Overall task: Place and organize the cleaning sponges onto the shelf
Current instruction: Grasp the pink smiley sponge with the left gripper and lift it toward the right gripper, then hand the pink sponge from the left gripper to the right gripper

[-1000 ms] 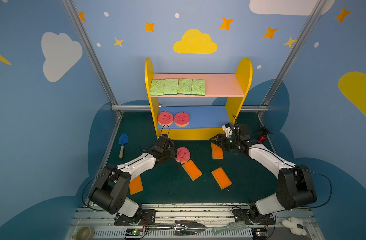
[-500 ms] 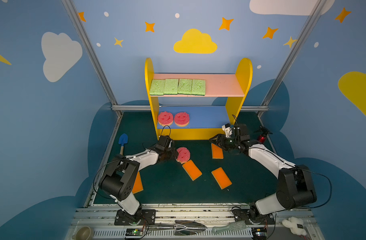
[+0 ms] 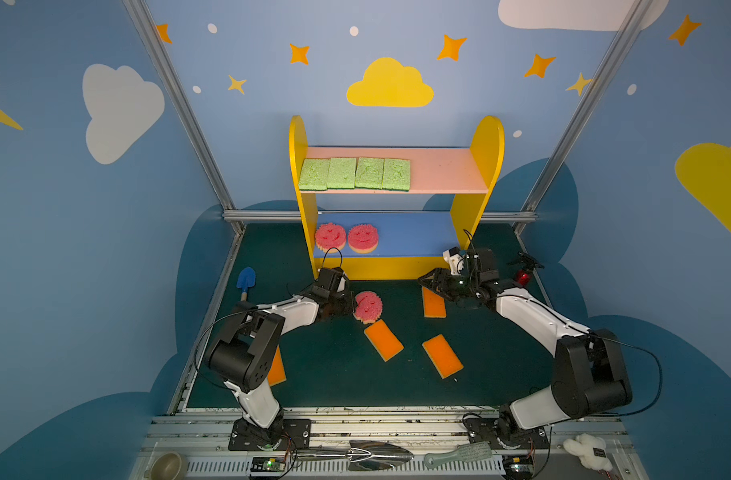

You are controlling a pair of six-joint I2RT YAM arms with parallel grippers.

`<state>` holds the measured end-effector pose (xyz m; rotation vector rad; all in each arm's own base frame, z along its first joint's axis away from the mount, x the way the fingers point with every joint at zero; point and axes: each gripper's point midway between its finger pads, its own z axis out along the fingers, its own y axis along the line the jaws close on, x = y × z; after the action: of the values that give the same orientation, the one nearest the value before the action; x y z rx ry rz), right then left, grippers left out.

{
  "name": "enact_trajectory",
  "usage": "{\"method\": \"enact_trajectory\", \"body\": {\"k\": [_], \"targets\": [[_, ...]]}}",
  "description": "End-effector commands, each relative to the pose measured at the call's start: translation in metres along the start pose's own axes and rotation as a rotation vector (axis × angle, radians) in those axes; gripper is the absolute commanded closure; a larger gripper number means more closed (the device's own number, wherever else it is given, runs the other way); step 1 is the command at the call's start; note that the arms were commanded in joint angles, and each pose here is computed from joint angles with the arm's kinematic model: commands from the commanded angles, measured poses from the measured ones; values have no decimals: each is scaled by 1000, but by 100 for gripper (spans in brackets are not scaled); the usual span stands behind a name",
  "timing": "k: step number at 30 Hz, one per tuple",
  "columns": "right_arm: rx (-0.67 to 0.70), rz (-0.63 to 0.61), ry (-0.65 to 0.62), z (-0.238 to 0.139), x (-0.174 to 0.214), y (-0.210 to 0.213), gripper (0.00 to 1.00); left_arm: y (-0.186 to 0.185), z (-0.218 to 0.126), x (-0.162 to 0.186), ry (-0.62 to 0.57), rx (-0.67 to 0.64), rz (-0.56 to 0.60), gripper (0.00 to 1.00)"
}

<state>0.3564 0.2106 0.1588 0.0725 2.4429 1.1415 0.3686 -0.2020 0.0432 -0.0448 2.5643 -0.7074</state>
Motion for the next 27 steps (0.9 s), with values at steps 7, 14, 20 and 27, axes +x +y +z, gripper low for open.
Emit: {"method": "enact_trajectory", "body": {"k": [7, 14, 20, 27], "targets": [[-31, -12, 35, 0, 7, 8, 36, -9, -16, -2, -25, 45, -14, 97], [-155, -67, 132, 16, 30, 38, 25, -27, -39, -6, -45, 147, -43, 97], [-245, -91, 226, 41, 57, 66, 19, -36, -57, -7, -60, 187, -41, 97], [-399, -38, 325, 68, 73, 91, 25, -42, -75, -7, -88, 216, -46, 97]]}}
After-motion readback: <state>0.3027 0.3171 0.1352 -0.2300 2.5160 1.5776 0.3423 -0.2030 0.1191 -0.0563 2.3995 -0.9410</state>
